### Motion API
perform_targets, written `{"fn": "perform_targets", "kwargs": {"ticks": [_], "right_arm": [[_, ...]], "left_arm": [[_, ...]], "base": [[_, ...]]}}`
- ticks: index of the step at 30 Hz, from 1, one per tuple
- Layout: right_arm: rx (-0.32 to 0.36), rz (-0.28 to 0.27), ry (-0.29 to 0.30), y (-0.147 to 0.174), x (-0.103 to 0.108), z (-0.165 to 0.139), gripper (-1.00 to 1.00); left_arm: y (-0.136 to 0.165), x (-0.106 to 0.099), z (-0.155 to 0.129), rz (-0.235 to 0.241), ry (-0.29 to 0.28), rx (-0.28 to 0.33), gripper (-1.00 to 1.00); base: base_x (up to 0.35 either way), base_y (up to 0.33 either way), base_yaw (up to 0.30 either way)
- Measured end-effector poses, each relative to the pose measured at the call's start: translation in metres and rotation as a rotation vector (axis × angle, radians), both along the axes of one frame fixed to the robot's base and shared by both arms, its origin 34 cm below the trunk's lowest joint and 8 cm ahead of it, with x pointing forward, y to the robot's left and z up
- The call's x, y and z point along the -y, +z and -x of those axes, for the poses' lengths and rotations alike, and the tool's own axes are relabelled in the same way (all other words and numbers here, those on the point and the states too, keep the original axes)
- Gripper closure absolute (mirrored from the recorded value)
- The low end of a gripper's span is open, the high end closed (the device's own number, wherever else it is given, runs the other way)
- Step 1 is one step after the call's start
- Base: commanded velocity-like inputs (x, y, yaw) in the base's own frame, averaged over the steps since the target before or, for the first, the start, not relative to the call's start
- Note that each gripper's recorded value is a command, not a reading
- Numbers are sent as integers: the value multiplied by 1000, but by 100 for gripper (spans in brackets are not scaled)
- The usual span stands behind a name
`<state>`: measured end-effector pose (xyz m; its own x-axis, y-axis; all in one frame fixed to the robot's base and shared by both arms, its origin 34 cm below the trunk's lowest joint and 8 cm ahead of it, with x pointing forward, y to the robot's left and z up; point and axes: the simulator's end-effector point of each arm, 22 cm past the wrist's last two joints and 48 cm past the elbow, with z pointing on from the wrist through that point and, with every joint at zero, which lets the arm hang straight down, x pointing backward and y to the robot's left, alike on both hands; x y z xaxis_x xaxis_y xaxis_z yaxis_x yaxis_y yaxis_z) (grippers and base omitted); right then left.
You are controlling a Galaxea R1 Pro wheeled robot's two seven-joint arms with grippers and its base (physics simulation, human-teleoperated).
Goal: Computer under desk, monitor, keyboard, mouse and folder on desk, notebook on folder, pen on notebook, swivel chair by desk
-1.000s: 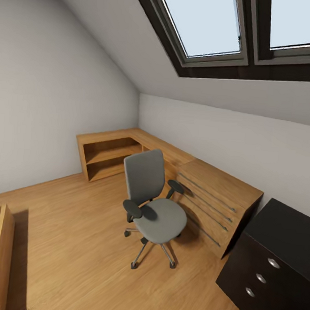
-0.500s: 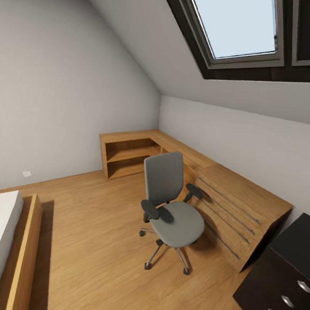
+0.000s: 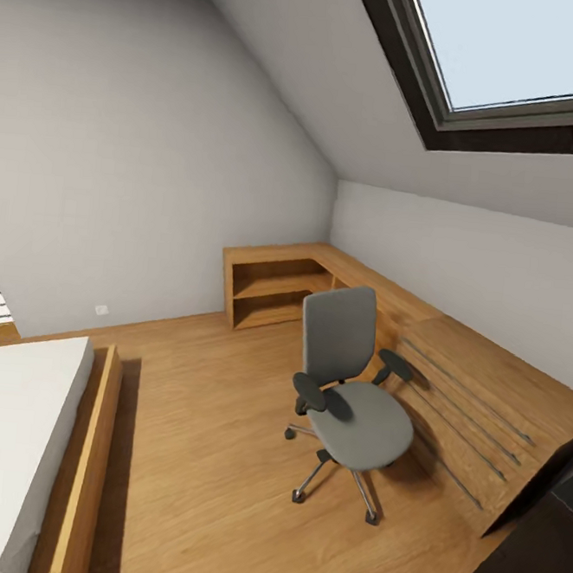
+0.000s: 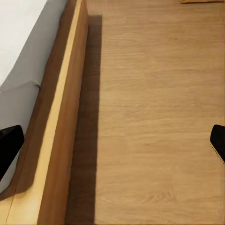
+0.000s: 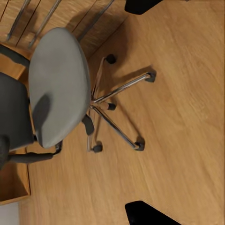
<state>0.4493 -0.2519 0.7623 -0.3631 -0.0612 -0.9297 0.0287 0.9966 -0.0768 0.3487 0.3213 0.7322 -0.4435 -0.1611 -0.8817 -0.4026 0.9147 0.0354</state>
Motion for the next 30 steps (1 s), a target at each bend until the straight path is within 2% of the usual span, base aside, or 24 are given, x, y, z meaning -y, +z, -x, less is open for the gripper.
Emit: {"fn": "perform_targets", "kwargs": {"ticks": [3,9,14,30], "right_arm": [[-1,-7,-1,0,-4,0,-100],[-1,-10,-1,0,-6,0,-100],[-1,-12,0,0,-7,0,-100],[-15,-8,-3,-3,-6,2,-100]], "left_arm": [[-1,0,2,-2,-3,-3,-100],[-10,-9,24,-28,-6,-64,-100],[-12,-13,30,-36,-4,-79,-100],[-14,-7,31,-28,-6,-85,-100]], "base": [[0,0,287],[0,0,286],[32,0,278],[289,0,257]]}}
